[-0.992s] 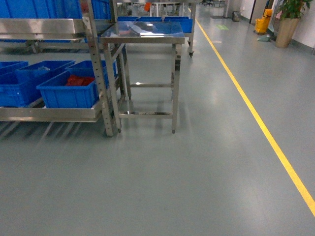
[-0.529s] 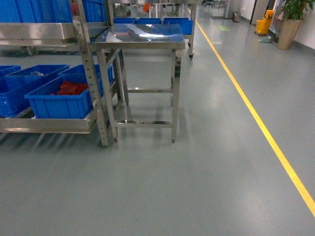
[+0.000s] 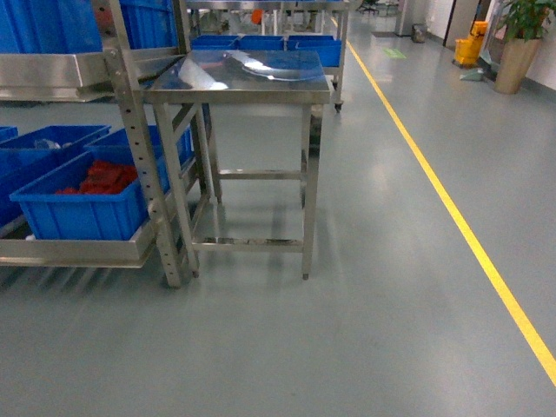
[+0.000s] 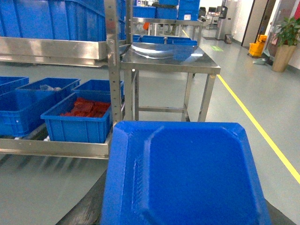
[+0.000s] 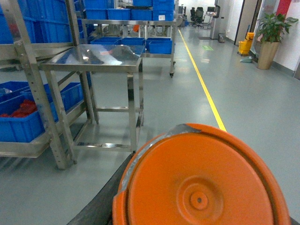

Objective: Sort blue parts and orange caps into right shelf containers

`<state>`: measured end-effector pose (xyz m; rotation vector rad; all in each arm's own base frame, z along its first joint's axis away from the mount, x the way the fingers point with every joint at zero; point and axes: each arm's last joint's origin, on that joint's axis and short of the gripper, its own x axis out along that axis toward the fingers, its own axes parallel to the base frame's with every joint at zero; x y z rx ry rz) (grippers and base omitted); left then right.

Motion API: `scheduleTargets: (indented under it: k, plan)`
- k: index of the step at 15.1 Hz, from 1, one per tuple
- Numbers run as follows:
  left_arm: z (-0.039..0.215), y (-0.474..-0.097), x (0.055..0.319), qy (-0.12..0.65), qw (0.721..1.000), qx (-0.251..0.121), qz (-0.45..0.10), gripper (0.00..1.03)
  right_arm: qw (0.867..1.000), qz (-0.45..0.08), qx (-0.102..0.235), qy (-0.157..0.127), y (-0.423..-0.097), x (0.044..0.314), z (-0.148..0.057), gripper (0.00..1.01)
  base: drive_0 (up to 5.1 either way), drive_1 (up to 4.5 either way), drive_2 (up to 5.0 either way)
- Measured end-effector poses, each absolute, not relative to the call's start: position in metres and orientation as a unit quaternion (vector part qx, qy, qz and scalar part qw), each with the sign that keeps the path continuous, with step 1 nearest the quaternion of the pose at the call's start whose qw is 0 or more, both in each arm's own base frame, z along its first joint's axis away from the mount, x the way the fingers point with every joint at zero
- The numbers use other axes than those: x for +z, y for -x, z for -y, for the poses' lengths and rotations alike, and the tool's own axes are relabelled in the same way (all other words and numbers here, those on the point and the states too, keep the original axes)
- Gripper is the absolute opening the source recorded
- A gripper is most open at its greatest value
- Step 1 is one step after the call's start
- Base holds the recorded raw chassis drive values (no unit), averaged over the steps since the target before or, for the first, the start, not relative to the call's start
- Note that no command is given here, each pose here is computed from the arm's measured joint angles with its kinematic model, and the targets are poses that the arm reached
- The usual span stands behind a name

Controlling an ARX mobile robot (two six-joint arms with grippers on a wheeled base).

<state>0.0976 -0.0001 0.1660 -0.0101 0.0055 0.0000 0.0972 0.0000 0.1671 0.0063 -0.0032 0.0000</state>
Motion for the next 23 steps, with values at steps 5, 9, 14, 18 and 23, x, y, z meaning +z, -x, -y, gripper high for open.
scheduleTargets:
  k: [5,9,14,18,23]
  plan:
    - [0.0001,-0.0976,0.1662,0.005,1.0,0.0,-0.002,0.41,1.0,0.001,0.0,-0.003,-0.0972,0.1671,0.0,0.43,0.1,4.32,-4.2]
    - [0.0001,-0.0976,0.1662,0.005,1.0,0.0,-0.002,0.41,1.0,0.002,0.0,-0.003,-0.0972,0.1672,0.0,0.43,0.0,4.28,-4.2]
    - [0.0001,-0.0976,0.1662,0.005,1.0,0.0,-0.002,0.41,1.0,0.001,0.0,-0.003,-0.0972,0.1671,0.0,0.43,-0.1,4.18,-4.3]
    - [0.0001,-0.0976,0.166,0.005,1.0,0.0,-0.003,0.41,1.0,0.0,0.0,-0.003,-0.0972,0.1668,0.0,0.43,0.1,4.34,-4.2]
    - [0.0001,-0.0976,0.1661,0.005,1.0,0.0,-0.002,0.41,1.0,0.001,0.0,-0.003,-0.0972,0.167,0.0,0.43,0.1,3.48,-3.3]
